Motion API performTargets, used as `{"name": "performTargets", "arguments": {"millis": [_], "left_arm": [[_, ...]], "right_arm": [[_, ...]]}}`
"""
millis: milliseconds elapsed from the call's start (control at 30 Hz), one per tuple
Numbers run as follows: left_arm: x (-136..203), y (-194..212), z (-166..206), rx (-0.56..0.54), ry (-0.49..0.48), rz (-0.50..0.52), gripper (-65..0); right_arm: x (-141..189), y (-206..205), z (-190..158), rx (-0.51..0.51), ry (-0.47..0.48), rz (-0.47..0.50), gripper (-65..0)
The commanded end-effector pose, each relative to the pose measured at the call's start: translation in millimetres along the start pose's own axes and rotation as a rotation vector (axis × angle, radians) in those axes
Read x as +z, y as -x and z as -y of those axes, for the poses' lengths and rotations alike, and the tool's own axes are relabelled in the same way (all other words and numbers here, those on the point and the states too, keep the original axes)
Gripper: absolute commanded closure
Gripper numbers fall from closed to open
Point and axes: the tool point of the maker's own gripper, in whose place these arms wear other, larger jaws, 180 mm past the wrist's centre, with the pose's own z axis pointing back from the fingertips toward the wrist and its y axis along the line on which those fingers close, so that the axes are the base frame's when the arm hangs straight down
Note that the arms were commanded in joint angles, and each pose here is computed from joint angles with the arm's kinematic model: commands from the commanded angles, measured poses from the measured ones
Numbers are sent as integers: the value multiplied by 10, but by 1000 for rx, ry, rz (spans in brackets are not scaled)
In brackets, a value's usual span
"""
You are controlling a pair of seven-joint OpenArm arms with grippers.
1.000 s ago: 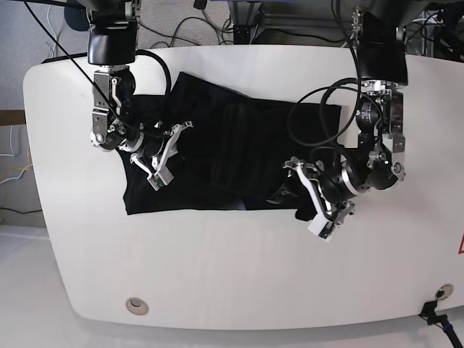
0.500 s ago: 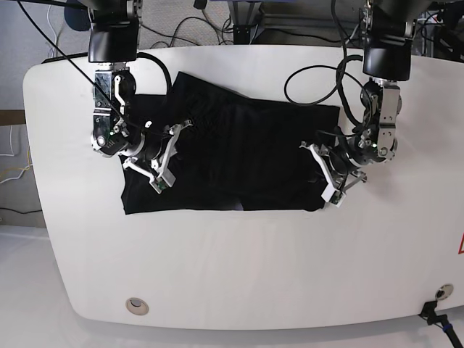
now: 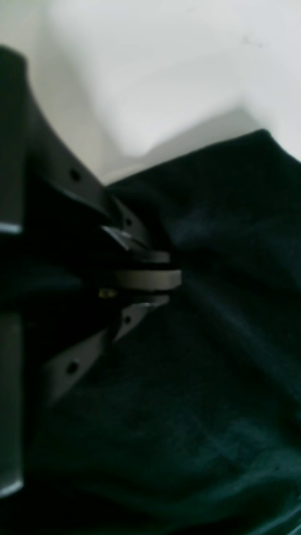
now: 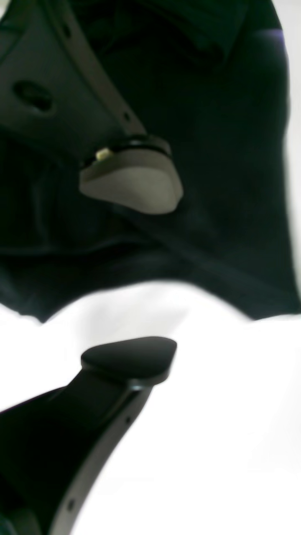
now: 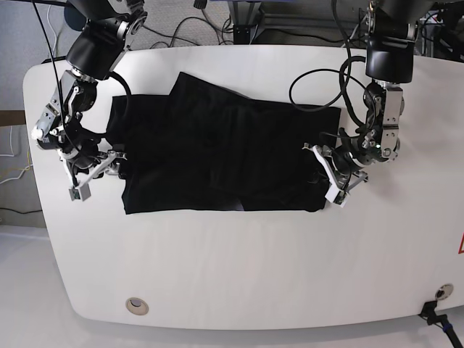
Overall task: Fold the T-shirt properly
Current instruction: 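Grasp the opposite end of the shirt with the right gripper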
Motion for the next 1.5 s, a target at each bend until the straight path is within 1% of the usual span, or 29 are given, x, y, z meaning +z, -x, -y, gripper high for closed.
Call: {"name": "performTargets", "arguments": {"millis": [0, 67, 133, 267, 400, 567, 633, 700, 733, 800, 867, 933, 967, 1067, 1133, 1233, 1300, 1333, 1400, 1467], "left_arm": [[40, 194, -143, -32, -54, -104, 0], [40, 194, -143, -32, -54, -104, 0], [40, 194, -143, -32, -54, -104, 0], [41, 197, -143, -32, -54, -105, 0], [41, 197, -143, -32, -54, -105, 0], [39, 201, -139, -33, -53, -107, 0], [39, 204, -140, -33, -53, -109, 0], [39, 204, -140, -33, -53, -109, 0], [39, 204, -140, -33, -53, -109, 0], [39, 204, -140, -33, -53, -109, 0], [39, 204, -140, -33, -53, -109, 0], [39, 204, -140, -33, -53, -109, 0], [39, 204, -140, -33, -53, -109, 0], [38, 208, -136, -34, -52, -111, 0], [38, 222, -135, -33, -52, -114, 0], [36, 289, -106, -28, -46, -125, 0], [39, 309, -99, -27, -45, -128, 0], [39, 309, -99, -27, -45, -128, 0], [39, 318, -97, -27, -45, -129, 0], [39, 318, -97, -27, -45, -129, 0]], "right_arm": [[84, -176, 157, -48, -21, 74, -479], [78, -69, 282, -99, -31, 58, -479], [85, -11, 365, -140, -43, 75, -478], [64, 178, 367, -186, -66, 61, -478], [-112, 354, 55, -228, -125, 41, -476], [-359, 425, -498, -204, -236, -2, -476], [-409, 445, -625, -215, -259, -4, -475], [-427, 458, -670, -216, -267, -7, -464], [-431, 459, -681, -216, -269, -8, -436], [-454, 490, -750, -221, -281, -13, -343], [-476, 523, -819, -195, -294, -35, -211], [-494, 531, -878, -176, -305, -45, -28], [-486, 514, -870, -170, -302, -42, 0], [-386, 343, -844, -109, -282, -3, 0], [-288, 220, -923, -60, -259, 13, 0], [-64, -63, -1132, 28, -238, 53, 0], [26, -186, -1338, 88, -252, 73, 0], [52, -231, -1466, 101, -269, 88, 0], [93, -290, -1602, 111, -287, 112, 0], [61, -282, -1788, 120, -326, 110, 0]]}}
